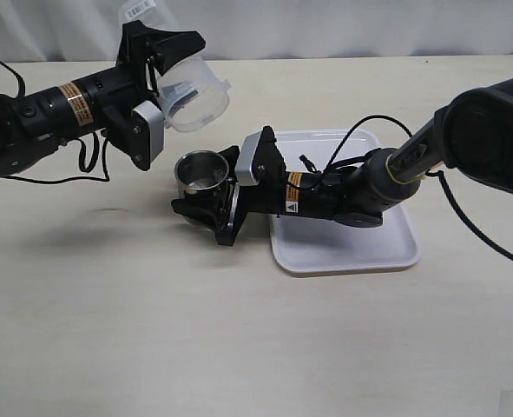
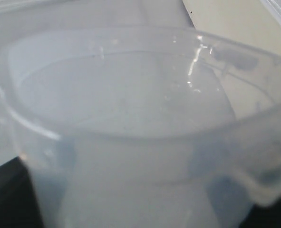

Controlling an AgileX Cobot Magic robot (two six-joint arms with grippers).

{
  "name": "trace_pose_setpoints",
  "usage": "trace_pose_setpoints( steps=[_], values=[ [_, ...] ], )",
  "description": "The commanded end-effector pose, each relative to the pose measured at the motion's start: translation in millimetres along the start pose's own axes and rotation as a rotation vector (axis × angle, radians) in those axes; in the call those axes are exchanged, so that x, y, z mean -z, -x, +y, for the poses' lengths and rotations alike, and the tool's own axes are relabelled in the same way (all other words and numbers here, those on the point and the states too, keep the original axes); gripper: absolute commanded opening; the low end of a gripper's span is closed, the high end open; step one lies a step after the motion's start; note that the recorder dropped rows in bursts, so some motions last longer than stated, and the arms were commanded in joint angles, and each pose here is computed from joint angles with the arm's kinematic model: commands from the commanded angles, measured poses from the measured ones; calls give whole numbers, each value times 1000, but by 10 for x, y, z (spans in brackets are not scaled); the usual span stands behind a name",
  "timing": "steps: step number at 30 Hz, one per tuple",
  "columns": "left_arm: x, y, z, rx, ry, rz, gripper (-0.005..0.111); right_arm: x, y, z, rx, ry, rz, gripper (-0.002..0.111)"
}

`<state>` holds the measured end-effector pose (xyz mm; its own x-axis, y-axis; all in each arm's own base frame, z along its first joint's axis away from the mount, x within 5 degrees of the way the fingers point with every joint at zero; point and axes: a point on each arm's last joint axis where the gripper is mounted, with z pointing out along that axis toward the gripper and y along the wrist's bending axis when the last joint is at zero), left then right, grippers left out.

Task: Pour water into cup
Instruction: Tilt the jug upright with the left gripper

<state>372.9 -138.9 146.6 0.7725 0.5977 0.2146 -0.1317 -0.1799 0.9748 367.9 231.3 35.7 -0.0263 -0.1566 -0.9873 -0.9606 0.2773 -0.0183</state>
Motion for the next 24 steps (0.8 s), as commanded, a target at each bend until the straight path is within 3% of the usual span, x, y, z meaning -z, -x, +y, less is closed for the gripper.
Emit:
trace_pose_setpoints(
  steps=[1, 9, 16, 19, 23, 24],
  values=[
    [-10, -13, 61, -2, 29, 11, 0, 10, 18, -8, 6, 4, -3, 4],
    [41, 36, 19, 29, 34, 18, 0, 10, 19, -10, 5, 2, -4, 4],
    [138, 110, -87, 136, 5, 50, 0, 10, 25, -28, -4, -17, -11, 4],
    [138, 113, -89, 342, 6, 46, 0, 10, 25, -28, -4, -17, -11, 4],
    [140, 90, -87, 855, 31, 67, 0, 10, 25, -28, -4, -17, -11, 4],
    [142, 59, -90, 936, 48, 99, 0, 10, 25, -28, -4, -17, -11, 4]
  ],
)
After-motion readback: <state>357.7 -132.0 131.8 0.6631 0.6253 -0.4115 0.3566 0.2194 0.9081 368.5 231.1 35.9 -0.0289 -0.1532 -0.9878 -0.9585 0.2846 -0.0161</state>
